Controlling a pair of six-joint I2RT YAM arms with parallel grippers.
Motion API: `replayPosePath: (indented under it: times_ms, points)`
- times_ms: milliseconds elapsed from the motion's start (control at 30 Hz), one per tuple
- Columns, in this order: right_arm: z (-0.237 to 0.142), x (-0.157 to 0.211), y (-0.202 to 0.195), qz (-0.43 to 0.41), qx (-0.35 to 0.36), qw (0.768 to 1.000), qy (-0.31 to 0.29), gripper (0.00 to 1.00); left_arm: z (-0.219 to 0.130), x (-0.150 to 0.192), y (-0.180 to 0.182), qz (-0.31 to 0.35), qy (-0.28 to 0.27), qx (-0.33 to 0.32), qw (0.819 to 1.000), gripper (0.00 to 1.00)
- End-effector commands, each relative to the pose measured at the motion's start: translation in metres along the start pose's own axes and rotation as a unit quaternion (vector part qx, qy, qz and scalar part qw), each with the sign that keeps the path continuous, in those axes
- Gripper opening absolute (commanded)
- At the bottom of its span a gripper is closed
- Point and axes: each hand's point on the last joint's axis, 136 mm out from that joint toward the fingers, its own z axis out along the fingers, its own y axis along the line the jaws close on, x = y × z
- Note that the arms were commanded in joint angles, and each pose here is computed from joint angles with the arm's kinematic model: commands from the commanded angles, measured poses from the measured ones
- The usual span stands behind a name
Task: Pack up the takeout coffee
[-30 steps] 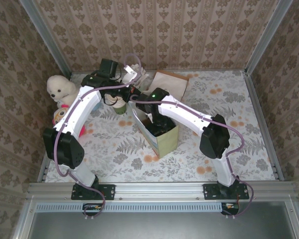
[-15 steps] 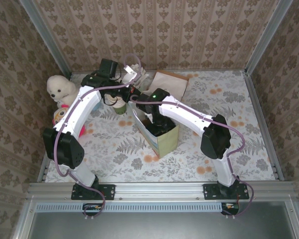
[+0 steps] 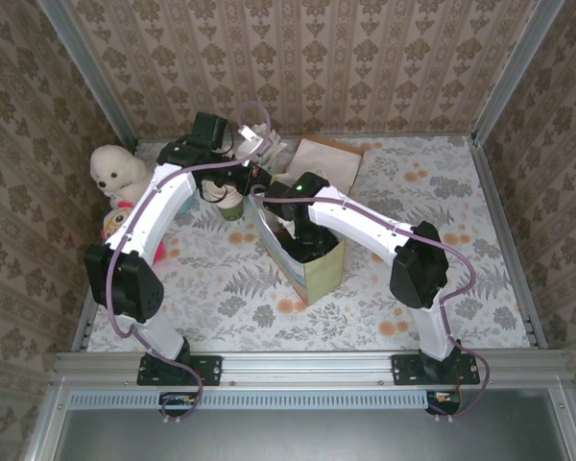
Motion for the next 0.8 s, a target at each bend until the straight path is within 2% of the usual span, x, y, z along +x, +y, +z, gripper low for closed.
replayPosePath:
  times_ms: [0, 767]
  points:
    - [0.013, -0.018, -0.007, -0.013, 0.022, 0.999, -0.023, 0.52, 0.003, 0.0, 0.008, -0.024, 0.002, -0.001, 1.0, 0.0]
    - [0.001, -0.029, -0.009, -0.015, 0.022, 0.997, -0.066, 0.51, -0.005, -0.003, 0.004, -0.03, -0.004, -0.005, 1.0, 0.0]
